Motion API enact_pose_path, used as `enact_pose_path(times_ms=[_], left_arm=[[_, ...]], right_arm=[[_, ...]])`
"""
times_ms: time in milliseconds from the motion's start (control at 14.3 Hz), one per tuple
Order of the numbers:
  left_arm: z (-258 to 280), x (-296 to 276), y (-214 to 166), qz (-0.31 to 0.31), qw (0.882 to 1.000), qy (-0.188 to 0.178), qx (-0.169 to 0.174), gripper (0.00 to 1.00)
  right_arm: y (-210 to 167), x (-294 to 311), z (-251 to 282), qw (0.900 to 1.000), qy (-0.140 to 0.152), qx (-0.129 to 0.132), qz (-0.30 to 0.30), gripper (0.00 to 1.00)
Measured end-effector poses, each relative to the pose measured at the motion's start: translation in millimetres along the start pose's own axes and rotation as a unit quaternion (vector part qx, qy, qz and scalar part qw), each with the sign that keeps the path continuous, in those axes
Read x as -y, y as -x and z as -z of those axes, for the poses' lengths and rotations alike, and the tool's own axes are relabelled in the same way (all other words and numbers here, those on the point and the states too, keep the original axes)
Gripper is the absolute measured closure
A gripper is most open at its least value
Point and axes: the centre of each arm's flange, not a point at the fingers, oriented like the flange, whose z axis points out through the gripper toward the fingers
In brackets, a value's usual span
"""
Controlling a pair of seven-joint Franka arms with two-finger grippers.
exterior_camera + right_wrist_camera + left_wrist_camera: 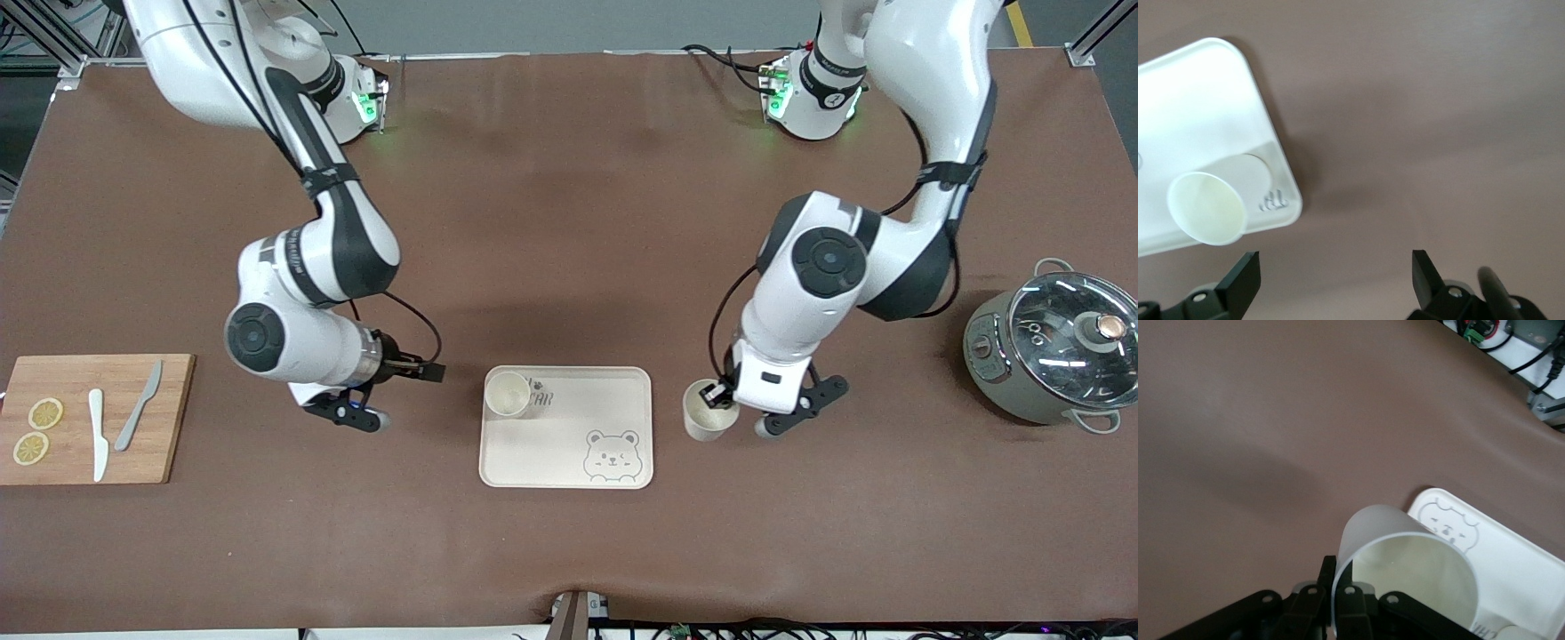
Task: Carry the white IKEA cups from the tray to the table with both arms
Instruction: 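Lift the cup with the left gripper while the right gripper grasps the other cup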
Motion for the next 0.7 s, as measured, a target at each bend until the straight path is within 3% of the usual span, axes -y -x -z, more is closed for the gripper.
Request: enact_pose_path(times_ms=[420, 700], left_arm=[[9, 57, -36, -0.05, 0.997, -0.055, 0.037, 0.96], [-10, 129, -70, -0.082, 0.991, -0.08, 0.067, 0.96]], right_arm=[[17, 38, -46, 1.0, -0.006, -0.025, -0.015, 0.0], [16, 50, -64, 0.998, -0.024, -0.053, -0.039, 0.0]])
